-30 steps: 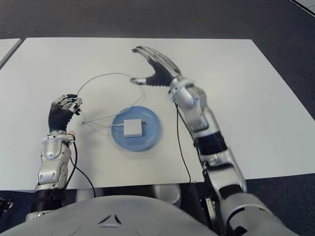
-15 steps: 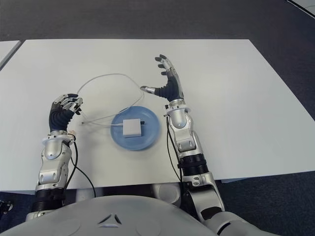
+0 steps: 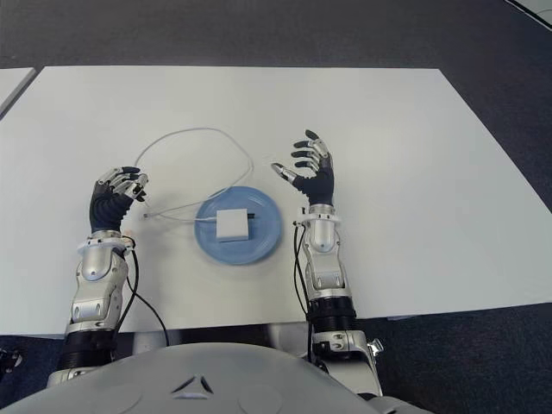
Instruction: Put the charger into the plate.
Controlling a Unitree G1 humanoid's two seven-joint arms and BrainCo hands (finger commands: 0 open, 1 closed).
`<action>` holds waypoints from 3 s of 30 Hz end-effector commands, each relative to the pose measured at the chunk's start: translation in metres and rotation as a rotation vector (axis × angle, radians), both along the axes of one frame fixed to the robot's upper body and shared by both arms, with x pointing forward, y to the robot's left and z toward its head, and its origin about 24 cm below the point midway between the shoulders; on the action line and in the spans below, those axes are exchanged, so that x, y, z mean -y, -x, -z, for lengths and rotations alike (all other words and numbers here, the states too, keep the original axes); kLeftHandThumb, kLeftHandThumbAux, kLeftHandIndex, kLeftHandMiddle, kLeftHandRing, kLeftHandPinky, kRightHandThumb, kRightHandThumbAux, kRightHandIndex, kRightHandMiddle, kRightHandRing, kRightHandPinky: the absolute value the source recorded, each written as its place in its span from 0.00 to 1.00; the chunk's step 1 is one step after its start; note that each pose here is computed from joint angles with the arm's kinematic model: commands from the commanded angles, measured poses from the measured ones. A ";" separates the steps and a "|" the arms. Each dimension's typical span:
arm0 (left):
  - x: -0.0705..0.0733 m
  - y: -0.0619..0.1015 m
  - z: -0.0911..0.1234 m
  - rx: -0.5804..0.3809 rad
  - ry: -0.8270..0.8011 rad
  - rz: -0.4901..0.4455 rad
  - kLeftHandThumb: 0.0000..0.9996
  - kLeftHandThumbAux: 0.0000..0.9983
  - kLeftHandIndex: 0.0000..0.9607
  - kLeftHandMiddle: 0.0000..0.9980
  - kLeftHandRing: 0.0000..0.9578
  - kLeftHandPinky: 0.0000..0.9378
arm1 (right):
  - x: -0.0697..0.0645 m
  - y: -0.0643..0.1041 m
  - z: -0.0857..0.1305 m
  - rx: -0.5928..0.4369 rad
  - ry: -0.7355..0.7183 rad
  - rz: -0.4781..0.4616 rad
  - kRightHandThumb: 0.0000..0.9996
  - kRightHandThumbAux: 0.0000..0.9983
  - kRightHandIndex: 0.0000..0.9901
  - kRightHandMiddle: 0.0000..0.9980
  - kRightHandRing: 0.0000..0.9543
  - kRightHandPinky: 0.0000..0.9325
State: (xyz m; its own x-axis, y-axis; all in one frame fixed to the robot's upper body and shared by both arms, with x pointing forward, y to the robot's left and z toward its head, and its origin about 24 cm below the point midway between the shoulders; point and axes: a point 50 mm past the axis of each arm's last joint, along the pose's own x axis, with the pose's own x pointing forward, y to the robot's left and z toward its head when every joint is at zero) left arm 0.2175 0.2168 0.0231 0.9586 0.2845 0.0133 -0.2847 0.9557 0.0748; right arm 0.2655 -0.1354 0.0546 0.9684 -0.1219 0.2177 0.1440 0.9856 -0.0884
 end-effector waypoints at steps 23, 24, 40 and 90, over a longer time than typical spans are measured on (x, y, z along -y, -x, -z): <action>0.003 -0.004 0.008 -0.023 0.014 0.021 0.84 0.68 0.43 0.50 0.65 0.64 | 0.010 0.039 0.055 -0.165 -0.001 0.062 0.70 0.73 0.43 0.56 0.61 0.63; 0.003 -0.004 0.008 -0.024 0.014 0.021 0.84 0.68 0.43 0.50 0.64 0.64 | 0.011 0.039 0.055 -0.169 -0.001 0.063 0.70 0.73 0.43 0.56 0.61 0.63; 0.005 -0.005 0.009 -0.026 0.025 0.027 0.83 0.68 0.42 0.50 0.65 0.65 | 0.009 0.042 0.064 -0.239 -0.017 0.084 0.71 0.73 0.43 0.59 0.63 0.64; 0.006 -0.009 0.023 -0.106 -0.016 0.054 0.84 0.68 0.43 0.49 0.63 0.62 | 0.015 0.033 0.079 -0.306 -0.041 0.160 0.71 0.73 0.43 0.58 0.60 0.62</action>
